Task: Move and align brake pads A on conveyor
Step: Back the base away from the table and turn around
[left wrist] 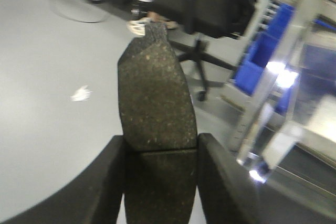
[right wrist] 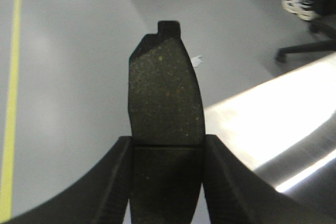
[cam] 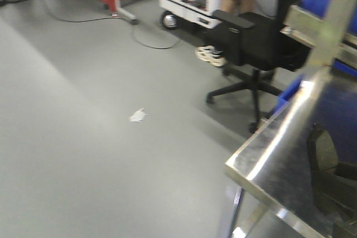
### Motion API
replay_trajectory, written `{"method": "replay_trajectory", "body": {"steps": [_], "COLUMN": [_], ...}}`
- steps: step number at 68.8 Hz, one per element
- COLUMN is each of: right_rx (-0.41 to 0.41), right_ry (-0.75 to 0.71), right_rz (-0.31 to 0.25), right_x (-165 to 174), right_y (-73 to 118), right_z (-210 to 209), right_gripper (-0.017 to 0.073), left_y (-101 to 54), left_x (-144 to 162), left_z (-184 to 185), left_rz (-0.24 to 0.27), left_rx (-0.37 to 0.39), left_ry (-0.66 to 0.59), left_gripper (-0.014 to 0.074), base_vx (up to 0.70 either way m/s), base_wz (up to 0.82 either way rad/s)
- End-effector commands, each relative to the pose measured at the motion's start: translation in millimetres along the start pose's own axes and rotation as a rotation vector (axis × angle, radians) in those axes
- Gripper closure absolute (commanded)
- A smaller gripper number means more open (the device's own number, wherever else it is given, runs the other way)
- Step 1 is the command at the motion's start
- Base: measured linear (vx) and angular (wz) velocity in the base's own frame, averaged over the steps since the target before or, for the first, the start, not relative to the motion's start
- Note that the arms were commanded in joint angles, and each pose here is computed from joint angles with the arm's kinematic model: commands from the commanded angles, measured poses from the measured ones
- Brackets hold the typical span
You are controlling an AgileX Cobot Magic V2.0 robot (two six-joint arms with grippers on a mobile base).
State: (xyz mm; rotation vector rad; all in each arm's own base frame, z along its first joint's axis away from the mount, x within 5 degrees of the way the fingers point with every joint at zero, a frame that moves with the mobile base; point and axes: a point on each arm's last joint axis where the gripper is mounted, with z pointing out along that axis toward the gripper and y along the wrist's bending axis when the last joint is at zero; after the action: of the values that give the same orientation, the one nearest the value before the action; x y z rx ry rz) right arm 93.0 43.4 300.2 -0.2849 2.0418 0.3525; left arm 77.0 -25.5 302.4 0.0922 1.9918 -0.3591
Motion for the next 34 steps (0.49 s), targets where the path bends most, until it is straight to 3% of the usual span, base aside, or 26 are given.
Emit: {"method": "replay_trajectory", "body": {"steps": [1,34], "right_rx": [-0.021,-0.021], "right_ry": [-0.116,-0.115], "right_rz": [-0.014,-0.014], "right_x": [-16.8,-16.7], "right_y": [2.7,2.7], "right_z": [-5.1,-5.1], "right_gripper": [0.0569,0.0569], "left_y": [-5.0,-5.0], "left_x": [-15.9,-15.9], "left_z": [-4.8,-4.8], "left_rz": [0.003,0.003], "left_rx": [0.041,0.041], "left_ry": [-0.110,-0.110], "left_gripper": [0.0448,0.0448], "base_vx": [-0.02,0.06], "base_wz": [0.74,0.63]}}
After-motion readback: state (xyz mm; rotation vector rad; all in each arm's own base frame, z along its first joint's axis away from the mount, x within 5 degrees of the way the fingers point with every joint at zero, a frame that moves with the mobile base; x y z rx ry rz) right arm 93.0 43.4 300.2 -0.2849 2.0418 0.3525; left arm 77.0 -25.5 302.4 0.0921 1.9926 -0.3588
